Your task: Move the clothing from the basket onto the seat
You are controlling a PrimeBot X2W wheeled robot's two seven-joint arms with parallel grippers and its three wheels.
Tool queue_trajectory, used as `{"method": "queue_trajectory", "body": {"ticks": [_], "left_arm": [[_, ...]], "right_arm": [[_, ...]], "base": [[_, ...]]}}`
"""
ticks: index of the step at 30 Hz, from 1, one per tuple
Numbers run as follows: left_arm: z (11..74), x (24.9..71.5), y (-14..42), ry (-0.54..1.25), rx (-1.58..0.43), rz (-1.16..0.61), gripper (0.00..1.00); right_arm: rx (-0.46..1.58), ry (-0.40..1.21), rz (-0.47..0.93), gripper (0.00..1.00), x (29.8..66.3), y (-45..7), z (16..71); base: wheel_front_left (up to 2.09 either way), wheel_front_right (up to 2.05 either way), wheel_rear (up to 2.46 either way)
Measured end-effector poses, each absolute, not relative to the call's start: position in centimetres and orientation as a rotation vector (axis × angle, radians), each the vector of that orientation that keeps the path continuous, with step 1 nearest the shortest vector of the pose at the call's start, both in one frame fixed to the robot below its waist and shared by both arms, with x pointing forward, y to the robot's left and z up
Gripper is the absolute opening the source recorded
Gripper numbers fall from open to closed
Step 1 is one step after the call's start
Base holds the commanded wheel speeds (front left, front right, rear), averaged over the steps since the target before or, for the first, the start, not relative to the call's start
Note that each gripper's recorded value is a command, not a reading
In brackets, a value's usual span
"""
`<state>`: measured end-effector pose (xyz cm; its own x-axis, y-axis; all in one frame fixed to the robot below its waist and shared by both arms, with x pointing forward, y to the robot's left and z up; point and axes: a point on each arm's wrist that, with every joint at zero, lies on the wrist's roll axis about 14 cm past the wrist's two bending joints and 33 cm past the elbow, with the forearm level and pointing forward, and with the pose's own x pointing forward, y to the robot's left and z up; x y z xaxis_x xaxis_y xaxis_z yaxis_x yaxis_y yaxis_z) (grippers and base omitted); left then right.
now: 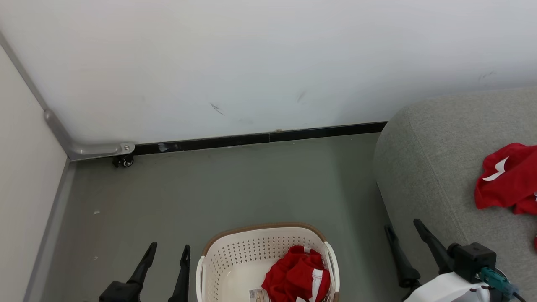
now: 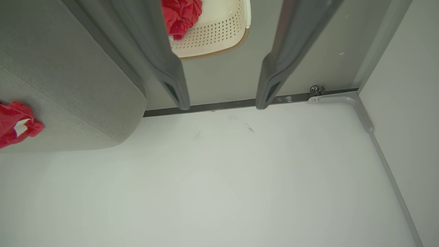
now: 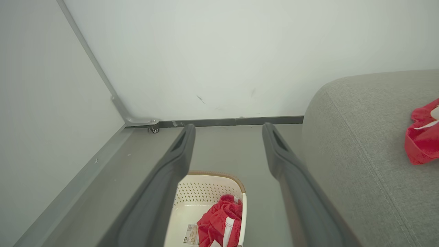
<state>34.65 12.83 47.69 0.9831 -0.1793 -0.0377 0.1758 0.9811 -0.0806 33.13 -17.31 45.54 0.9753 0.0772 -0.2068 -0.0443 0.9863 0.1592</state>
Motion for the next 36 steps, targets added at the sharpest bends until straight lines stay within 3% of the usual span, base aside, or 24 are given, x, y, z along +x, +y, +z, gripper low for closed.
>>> {"method": "queue_trajectory", "body": {"ticks": [15, 36], "left_arm": [[48.1, 36.7, 8.4, 0.032, -0.067, -0.341, 1.00], [47.7, 40.2, 4.2, 0.030, -0.061, -0.466, 1.00]], "right_arm": [[0.146, 0.206, -0.073, 1.00, 32.5, -21.6, 45.6], [0.143, 0.238, -0.160, 1.00, 31.6, -24.0, 44.8]], "base": [[0.00, 0.00, 0.00], [0.00, 0.00, 0.00]]}}
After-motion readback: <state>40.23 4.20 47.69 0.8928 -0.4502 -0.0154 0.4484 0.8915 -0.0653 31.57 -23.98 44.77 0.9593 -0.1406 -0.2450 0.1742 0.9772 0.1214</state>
